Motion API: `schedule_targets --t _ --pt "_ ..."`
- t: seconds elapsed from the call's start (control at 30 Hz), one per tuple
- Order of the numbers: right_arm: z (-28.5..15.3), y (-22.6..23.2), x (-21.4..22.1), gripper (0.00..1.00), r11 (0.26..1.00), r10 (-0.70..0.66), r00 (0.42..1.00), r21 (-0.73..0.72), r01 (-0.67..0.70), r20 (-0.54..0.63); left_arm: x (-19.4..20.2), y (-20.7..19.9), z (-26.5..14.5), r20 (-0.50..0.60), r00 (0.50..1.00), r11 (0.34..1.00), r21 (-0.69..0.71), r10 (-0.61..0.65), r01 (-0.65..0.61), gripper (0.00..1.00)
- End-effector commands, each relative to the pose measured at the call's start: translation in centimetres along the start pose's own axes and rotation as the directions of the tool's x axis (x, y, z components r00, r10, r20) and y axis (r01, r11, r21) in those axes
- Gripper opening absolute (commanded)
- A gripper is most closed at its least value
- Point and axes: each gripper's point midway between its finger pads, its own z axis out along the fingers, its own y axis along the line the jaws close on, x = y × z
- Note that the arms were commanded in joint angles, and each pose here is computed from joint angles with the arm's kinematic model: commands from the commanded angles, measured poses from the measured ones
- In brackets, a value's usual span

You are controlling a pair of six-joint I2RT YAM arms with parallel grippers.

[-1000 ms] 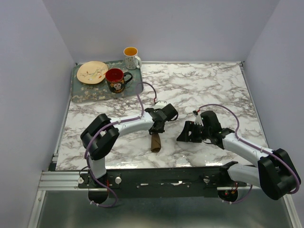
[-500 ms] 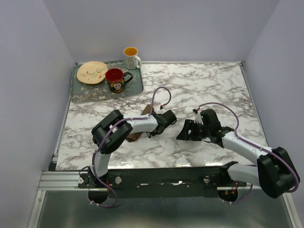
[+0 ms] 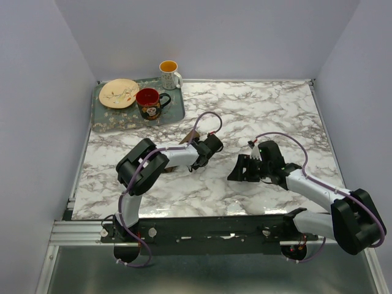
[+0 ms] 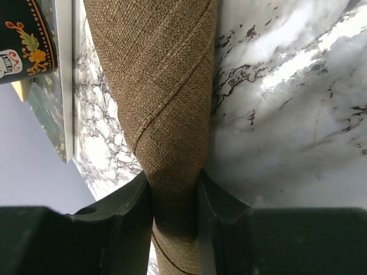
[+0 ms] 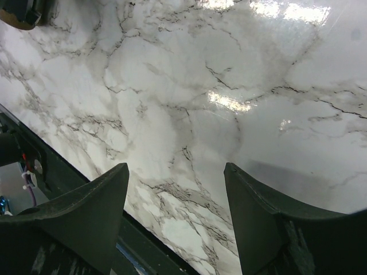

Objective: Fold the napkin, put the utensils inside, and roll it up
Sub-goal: Roll the napkin with the utensil

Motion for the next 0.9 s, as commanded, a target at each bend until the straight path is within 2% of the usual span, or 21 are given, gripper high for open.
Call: schedule_targets --t 0.0,0.03,0.1,0.13,0.23,0.53,0.77,0.87 --pt "0.0 0.2 -0.6 0.76 1.0 -0.014 1.0 -0.013 0.014 0.005 -1.0 -1.0 0.6 0.016 1.0 0.998 0.055 0.0 -0.001 0.43" --pt "0.0 0.3 -0.7 0.76 1.0 -0.016 1.0 -0.015 0.016 0.006 -1.0 -1.0 0.6 0.014 1.0 0.998 0.058 -0.005 0.004 0.5" --pt "0.0 0.2 -0.8 0.76 1.0 -0.014 1.0 -0.013 0.014 0.005 -1.2 -1.1 0.3 0.023 0.999 0.996 0.091 -0.027 0.025 0.55" --pt "0.0 0.3 -1.0 0.76 1.0 -0.016 1.0 -0.014 0.016 0.01 -1.4 -1.2 0.1 0.028 0.999 0.993 0.11 -0.034 0.031 0.61" --pt "0.1 0.3 -1.2 0.76 1.0 -0.016 1.0 -0.012 0.017 0.011 -1.7 -1.3 -0.4 0.036 0.998 0.987 0.153 -0.054 0.048 0.68" --pt "0.1 0.2 -1.3 0.76 1.0 -0.014 1.0 -0.01 0.014 0.012 -1.9 -1.2 -1.4 0.036 0.994 0.974 0.207 -0.099 0.089 0.75" --pt "0.3 0.1 -1.1 0.76 1.0 -0.008 1.0 -0.008 0.008 0.002 -3.3 -0.1 -4.4 0.082 0.974 0.94 0.292 -0.211 0.179 0.83" --pt "0.3 0.2 -1.3 0.76 1.0 -0.006 1.0 -0.008 0.006 0.004 -4.7 1.3 -6.7 0.122 0.943 0.903 0.349 -0.31 0.251 0.86"
